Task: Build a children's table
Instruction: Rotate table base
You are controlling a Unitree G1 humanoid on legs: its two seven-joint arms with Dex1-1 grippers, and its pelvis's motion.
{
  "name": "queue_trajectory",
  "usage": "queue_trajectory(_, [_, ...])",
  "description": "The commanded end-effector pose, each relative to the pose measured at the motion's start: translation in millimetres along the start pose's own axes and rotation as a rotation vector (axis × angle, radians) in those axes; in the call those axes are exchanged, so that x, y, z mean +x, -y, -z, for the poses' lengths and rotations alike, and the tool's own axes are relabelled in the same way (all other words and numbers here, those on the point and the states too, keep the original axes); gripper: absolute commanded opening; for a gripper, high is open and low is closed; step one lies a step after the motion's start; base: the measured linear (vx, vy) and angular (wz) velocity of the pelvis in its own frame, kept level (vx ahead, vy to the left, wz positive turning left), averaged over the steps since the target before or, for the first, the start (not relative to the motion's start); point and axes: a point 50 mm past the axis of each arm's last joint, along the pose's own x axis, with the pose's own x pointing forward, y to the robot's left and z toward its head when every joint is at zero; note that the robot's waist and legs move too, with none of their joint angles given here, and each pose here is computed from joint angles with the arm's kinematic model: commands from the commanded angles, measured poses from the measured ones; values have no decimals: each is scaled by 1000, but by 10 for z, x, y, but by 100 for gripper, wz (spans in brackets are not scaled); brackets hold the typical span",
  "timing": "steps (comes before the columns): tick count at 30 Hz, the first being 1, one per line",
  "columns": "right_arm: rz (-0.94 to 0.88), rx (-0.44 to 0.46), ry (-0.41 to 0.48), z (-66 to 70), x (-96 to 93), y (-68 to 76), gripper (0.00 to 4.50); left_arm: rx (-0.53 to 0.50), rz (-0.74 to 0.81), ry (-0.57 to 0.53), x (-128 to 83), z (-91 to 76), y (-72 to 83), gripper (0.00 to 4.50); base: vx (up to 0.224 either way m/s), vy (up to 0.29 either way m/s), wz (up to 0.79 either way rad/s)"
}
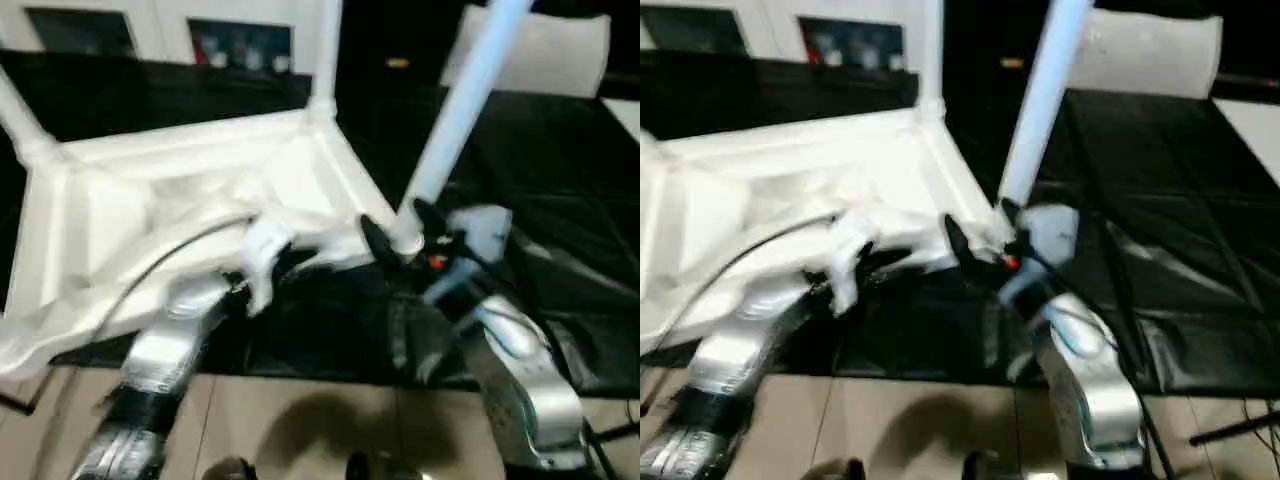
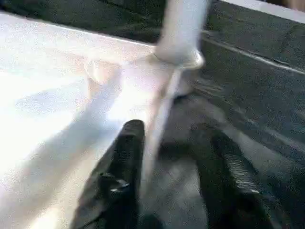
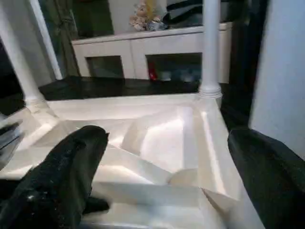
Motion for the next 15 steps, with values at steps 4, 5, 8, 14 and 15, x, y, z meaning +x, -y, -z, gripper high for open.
queue_trajectory(4, [-69, 32, -74, 131, 300, -166, 450, -26, 14, -38, -310, -40, 293, 239, 0, 0, 0])
queue_trajectory(5, [-69, 32, -74, 131, 300, -166, 450, -26, 14, -38, -310, -40, 293, 252, 0, 0, 0])
queue_trajectory(8, [-41, 66, -143, 241, 495, -201, 450, -21, -81, -154, -508, 62, 325, 277, 0, 0, 0])
queue_trajectory(14, [117, 101, -209, 364, 721, -58, 450, -90, -236, -294, -689, 170, 298, 314, 0, 0, 0])
queue_trajectory(15, [141, 106, -213, 375, 733, -21, 450, -91, -251, -308, -701, 176, 293, 314, 0, 0, 0])
